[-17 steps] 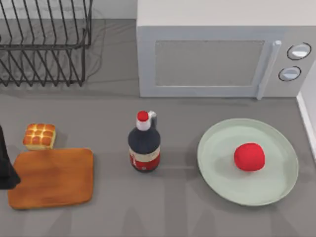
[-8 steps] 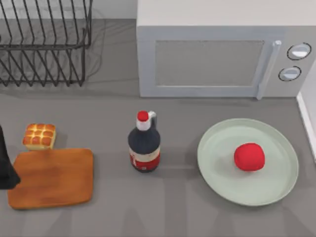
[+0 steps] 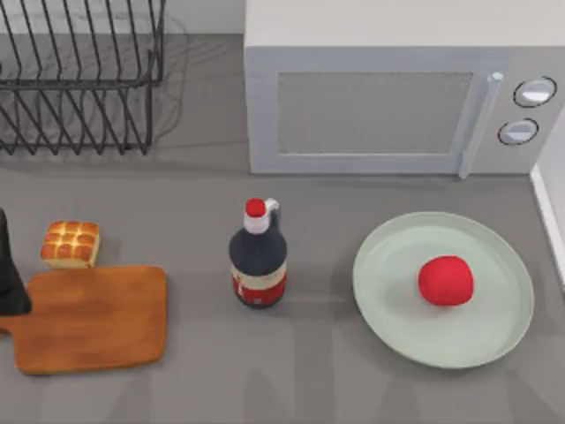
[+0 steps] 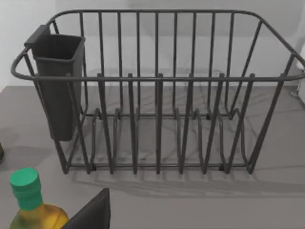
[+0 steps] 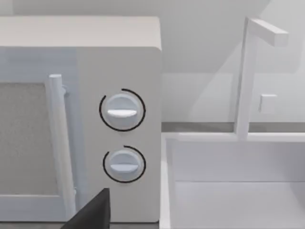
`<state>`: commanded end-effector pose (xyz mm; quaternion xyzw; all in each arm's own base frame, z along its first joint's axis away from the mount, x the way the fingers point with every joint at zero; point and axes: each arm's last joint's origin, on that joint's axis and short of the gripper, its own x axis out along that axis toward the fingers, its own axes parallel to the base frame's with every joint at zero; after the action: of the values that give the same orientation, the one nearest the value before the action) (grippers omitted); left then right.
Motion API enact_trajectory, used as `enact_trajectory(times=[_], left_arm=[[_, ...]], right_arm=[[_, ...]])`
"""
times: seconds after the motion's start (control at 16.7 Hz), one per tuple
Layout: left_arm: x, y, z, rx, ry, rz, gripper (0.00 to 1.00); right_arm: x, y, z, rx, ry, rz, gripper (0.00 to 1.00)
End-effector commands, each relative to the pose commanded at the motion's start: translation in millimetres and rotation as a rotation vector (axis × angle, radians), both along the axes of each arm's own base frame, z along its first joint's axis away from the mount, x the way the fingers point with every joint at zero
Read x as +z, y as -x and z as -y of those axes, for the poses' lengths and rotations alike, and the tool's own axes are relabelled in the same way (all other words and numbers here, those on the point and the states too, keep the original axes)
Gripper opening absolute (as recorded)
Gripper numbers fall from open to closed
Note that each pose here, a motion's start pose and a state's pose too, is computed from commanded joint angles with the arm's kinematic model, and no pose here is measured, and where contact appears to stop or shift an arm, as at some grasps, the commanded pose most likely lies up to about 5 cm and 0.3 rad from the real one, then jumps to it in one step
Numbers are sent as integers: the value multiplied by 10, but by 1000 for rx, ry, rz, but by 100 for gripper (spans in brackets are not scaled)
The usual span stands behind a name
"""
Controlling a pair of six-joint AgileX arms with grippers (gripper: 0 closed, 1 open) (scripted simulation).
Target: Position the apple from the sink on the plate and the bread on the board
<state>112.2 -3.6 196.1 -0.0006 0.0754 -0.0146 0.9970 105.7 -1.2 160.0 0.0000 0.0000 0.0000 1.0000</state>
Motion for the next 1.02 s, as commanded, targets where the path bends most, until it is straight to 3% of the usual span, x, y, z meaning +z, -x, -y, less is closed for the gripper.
enact_trajectory(times=[0.24, 0.54, 0.72, 1.02], left_arm=[[344, -293, 25, -14, -1, -275, 100], [533, -1052, 88, -21, -15, -714, 100], [423, -1589, 149, -25, -30, -969, 100], [1, -2280, 263, -32, -60, -1293, 100]], right_arm=[[0, 0, 0, 0, 0, 0, 100], [0, 0, 0, 0, 0, 0, 100], [0, 0, 0, 0, 0, 0, 100], [0, 0, 0, 0, 0, 0, 100]])
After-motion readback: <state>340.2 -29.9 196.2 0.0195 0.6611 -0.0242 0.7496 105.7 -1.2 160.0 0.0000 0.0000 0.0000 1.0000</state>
